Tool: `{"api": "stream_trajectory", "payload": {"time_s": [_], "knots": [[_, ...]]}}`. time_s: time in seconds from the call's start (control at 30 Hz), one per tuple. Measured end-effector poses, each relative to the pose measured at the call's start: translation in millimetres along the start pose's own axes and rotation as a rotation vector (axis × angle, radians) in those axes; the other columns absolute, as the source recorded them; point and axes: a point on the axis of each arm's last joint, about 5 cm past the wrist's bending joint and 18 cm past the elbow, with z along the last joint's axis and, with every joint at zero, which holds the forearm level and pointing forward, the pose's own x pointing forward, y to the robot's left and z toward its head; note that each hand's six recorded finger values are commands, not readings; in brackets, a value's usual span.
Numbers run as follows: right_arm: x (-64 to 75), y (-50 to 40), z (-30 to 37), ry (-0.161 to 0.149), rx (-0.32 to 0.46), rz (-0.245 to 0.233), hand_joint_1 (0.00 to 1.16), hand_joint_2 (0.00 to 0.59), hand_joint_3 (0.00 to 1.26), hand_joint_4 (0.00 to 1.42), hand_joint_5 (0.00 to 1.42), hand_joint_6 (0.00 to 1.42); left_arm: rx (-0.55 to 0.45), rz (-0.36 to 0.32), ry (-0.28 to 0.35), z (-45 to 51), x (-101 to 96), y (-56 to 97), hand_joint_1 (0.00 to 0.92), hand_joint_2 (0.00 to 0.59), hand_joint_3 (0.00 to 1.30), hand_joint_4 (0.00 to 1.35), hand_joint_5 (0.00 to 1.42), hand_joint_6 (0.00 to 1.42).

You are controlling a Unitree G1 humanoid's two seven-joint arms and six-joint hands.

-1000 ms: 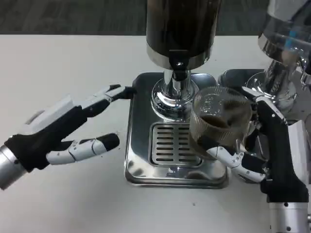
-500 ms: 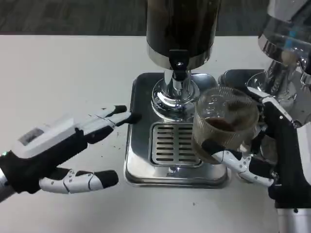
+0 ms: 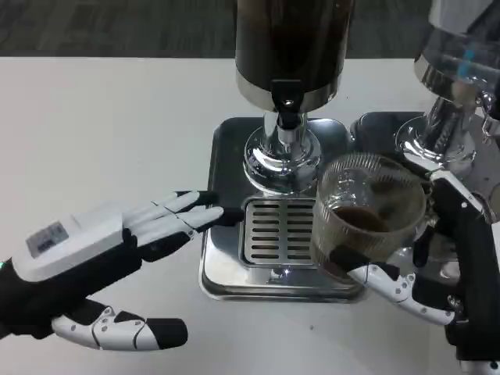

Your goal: Grasp the cup under the faucet to collect the drink, then remove the cup.

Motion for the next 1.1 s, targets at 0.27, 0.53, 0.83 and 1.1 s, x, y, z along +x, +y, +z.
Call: {"api": "stream_trajectory", "payload": {"time_s": [0.27,0.53,0.83,1.1], "knots": [[-6.4,-7.0,7.8,-0.003,0.007,0.005,0.88,0.155,0.63,0.70,0.90,1.25,0.014,-0.032,-0.008,5.7,-6.4,1.7,0.000,0.162,0.05,0.00,0.00,0.01],[-14.9,-9.8,19.9,-0.004,0.021,-0.010,0.87,0.161,0.64,0.71,0.91,1.25,0.009,-0.044,-0.032,12.7,-11.0,-0.1,0.000,0.161,0.06,0.00,0.00,0.01],[-20.0,-10.0,30.3,-0.006,0.029,0.000,0.87,0.163,0.64,0.71,0.91,1.25,-0.001,-0.056,-0.044,15.9,-11.6,-2.6,0.000,0.161,0.07,0.00,0.00,0.01],[-19.6,-9.9,30.5,0.005,0.028,0.010,0.87,0.164,0.64,0.71,0.91,1.25,-0.005,-0.052,-0.043,16.1,-11.8,-2.8,0.000,0.161,0.07,0.00,0.00,0.01]]}}
